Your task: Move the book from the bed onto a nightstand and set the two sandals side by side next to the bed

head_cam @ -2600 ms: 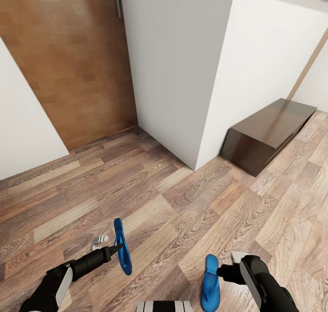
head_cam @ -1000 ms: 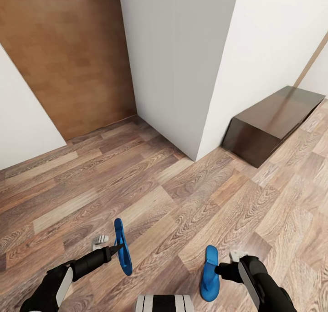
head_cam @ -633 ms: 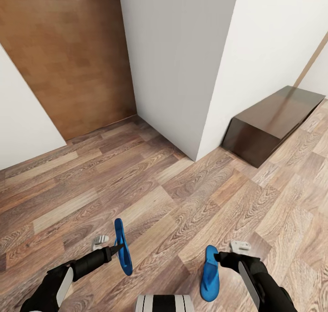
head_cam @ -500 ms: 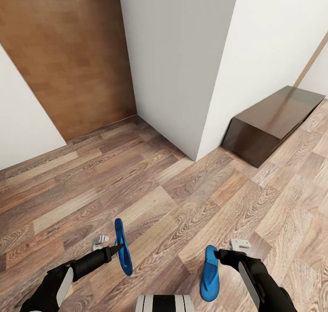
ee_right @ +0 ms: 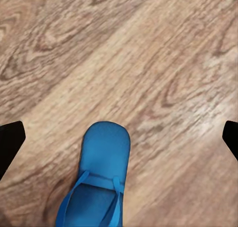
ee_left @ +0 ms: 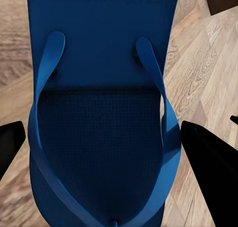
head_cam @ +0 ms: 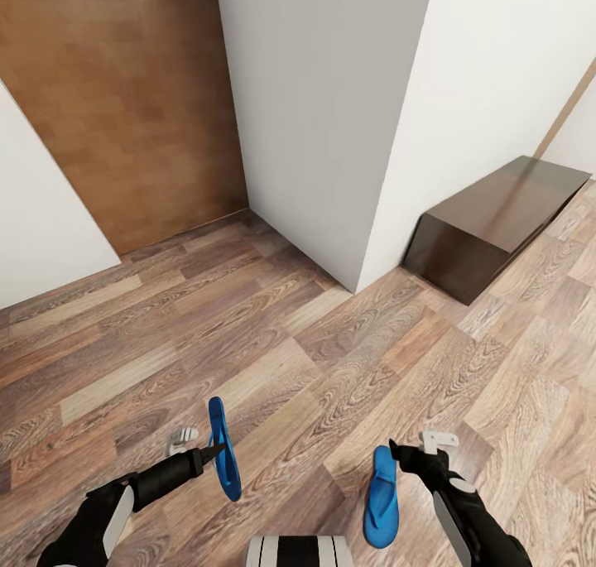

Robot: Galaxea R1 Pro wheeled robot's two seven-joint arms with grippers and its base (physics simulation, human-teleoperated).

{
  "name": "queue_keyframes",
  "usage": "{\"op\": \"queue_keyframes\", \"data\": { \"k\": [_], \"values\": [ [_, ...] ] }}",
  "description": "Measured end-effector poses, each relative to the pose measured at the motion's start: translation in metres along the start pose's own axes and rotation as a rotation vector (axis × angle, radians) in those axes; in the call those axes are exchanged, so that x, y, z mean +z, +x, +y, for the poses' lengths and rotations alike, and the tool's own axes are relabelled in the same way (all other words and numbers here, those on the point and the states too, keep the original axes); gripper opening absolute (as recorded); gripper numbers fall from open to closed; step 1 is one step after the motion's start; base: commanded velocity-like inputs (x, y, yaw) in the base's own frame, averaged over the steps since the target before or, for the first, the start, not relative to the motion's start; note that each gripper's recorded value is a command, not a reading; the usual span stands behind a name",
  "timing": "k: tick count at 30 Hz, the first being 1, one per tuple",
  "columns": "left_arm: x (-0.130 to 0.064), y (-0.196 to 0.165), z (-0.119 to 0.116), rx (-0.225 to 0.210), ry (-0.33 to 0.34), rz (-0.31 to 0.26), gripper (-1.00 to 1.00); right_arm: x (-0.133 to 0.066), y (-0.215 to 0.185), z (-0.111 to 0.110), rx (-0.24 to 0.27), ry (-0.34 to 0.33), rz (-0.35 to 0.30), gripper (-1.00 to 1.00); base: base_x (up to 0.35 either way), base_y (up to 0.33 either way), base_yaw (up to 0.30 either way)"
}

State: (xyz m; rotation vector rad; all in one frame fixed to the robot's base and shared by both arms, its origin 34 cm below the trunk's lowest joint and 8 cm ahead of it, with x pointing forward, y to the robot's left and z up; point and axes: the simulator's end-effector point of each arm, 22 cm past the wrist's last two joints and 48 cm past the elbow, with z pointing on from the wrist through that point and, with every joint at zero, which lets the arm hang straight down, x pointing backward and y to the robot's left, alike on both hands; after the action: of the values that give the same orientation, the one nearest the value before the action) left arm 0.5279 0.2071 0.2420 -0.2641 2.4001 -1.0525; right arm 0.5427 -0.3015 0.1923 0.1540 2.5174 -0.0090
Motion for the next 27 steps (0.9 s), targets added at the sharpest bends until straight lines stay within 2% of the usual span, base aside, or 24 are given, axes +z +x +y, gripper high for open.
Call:
{"op": "queue_keyframes", "data": {
  "k": [27],
  "values": [
    [0.013, 0.043, 0.032, -0.063, -0.036, 0.073, -1.00, 0.020, 0.058, -0.004, -0.004, 0.011, 0.104, 1.00, 0.000, 0.000, 0.000]
  ]
}}
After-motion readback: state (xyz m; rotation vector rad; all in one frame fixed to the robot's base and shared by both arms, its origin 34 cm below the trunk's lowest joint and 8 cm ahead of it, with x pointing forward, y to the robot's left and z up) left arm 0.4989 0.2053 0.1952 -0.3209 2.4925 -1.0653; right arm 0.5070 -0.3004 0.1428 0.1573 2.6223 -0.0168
